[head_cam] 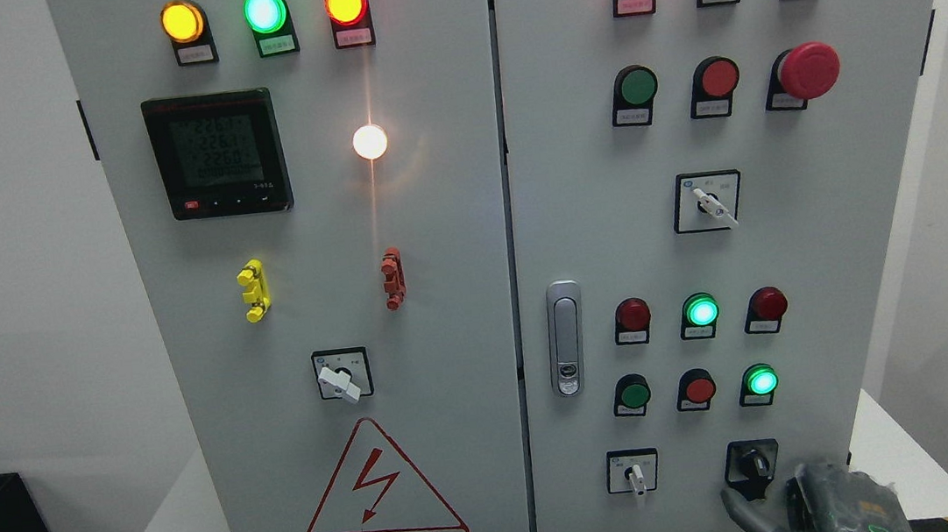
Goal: Flip black knob to close circuit
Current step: 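Raise the right hand up toward the black rotary knob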
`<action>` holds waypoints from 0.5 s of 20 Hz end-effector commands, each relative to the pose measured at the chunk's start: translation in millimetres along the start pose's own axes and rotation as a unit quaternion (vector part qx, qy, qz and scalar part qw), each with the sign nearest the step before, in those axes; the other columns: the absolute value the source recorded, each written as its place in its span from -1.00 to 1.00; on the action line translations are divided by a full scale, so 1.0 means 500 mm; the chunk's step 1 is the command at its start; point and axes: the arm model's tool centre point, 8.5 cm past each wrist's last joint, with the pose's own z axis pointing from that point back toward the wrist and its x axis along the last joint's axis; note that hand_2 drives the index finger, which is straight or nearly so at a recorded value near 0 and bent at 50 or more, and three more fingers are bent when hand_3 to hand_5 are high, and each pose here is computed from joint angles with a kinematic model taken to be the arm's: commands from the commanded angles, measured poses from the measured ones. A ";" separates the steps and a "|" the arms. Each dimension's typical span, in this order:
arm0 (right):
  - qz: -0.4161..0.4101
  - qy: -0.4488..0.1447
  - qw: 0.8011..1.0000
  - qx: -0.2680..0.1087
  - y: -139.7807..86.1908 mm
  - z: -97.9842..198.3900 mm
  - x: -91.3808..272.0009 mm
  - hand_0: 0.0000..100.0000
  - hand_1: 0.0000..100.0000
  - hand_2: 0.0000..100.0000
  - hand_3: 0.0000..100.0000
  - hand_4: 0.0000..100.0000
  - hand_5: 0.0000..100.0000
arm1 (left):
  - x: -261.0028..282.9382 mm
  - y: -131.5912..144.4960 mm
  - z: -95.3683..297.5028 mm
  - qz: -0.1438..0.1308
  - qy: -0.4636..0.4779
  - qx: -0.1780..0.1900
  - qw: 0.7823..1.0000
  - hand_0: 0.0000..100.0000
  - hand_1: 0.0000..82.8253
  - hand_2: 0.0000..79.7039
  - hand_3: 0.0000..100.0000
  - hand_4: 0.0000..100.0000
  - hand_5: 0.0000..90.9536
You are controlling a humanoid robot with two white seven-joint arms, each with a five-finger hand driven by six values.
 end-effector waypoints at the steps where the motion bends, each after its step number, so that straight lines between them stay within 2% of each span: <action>1: 0.000 0.010 1.000 0.000 0.000 -0.002 -0.015 -1.00 -1.00 0.80 1.00 0.84 0.82 | 0.000 0.000 0.000 0.000 0.000 0.000 1.000 -0.76 0.34 -1.00 -1.00 -1.00 -1.00; 10: -0.002 0.017 1.000 -0.001 -0.002 -0.004 -0.026 -1.00 -1.00 0.80 1.00 0.84 0.83 | 0.000 0.000 0.000 0.000 0.000 0.000 1.000 -0.76 0.34 -1.00 -1.00 -1.00 -1.00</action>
